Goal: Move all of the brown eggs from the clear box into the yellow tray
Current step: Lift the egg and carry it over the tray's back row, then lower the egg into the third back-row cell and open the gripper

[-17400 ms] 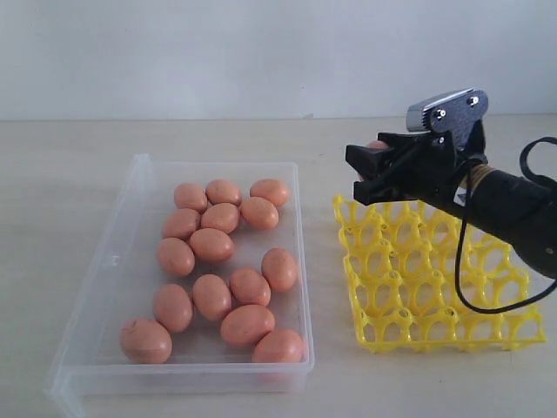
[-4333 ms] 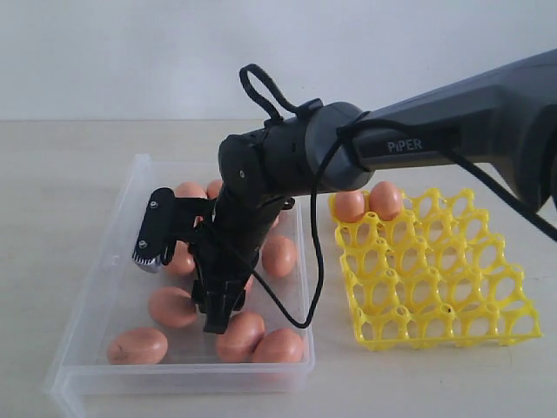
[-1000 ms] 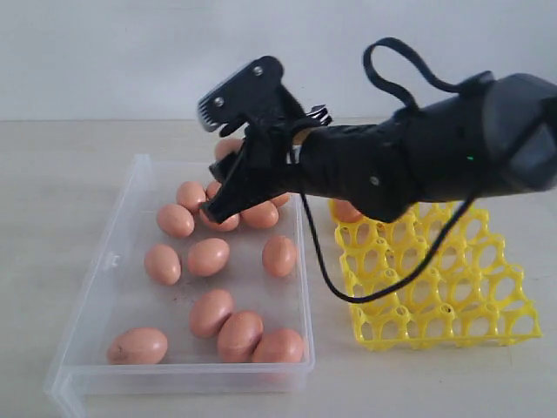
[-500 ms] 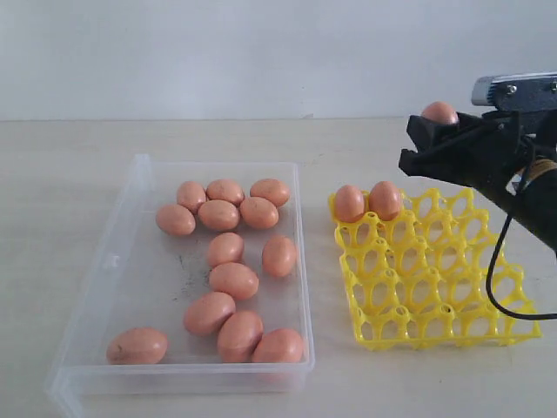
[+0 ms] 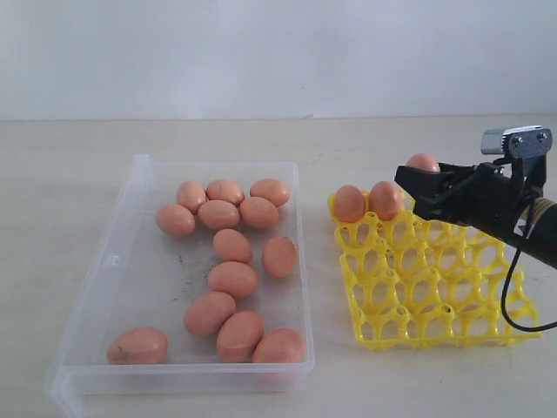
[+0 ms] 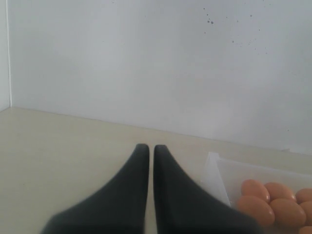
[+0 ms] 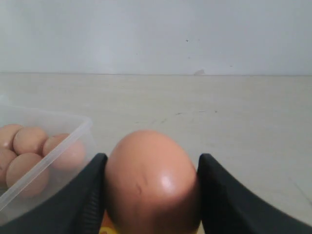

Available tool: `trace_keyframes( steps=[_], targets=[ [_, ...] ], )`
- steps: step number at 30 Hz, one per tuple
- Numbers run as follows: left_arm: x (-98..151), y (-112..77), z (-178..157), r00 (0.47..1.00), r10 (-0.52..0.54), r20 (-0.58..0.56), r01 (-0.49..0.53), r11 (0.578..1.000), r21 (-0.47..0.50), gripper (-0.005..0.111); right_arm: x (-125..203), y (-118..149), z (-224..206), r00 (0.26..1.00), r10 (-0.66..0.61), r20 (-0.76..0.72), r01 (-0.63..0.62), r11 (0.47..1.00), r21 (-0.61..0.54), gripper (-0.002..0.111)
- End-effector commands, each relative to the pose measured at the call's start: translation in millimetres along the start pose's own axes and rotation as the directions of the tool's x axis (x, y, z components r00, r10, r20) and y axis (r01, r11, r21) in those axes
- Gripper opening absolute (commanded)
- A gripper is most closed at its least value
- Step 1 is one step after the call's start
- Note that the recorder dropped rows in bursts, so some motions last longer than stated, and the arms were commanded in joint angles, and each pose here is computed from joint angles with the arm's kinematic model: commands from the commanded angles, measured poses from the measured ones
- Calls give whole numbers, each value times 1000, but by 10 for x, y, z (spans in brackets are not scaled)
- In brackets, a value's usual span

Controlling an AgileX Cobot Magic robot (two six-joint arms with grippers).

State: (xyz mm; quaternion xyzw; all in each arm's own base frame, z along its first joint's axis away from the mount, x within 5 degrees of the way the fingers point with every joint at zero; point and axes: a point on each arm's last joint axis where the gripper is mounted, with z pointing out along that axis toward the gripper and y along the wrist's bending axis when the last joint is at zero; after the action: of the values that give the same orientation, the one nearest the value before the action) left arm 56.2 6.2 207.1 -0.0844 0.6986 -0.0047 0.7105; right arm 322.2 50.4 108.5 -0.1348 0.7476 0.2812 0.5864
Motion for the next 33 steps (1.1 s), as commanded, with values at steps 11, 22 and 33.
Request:
trace_keyframes(
  steps=[11, 22, 33],
  targets=[
    [8, 0, -1, 1000, -18, 2, 18, 1000, 2, 4, 72, -138, 83, 995, -26, -97, 32, 998, 58, 0],
    [9, 0, -1, 1000, -18, 0, 18, 1000, 2, 4, 214, -184, 103, 996, -13, -91, 20, 997, 68, 0],
    [7, 0, -1, 1000, -18, 2, 18, 1000, 2, 4, 236, -181, 101, 993, -18, -117, 26, 998, 64, 20]
  ],
)
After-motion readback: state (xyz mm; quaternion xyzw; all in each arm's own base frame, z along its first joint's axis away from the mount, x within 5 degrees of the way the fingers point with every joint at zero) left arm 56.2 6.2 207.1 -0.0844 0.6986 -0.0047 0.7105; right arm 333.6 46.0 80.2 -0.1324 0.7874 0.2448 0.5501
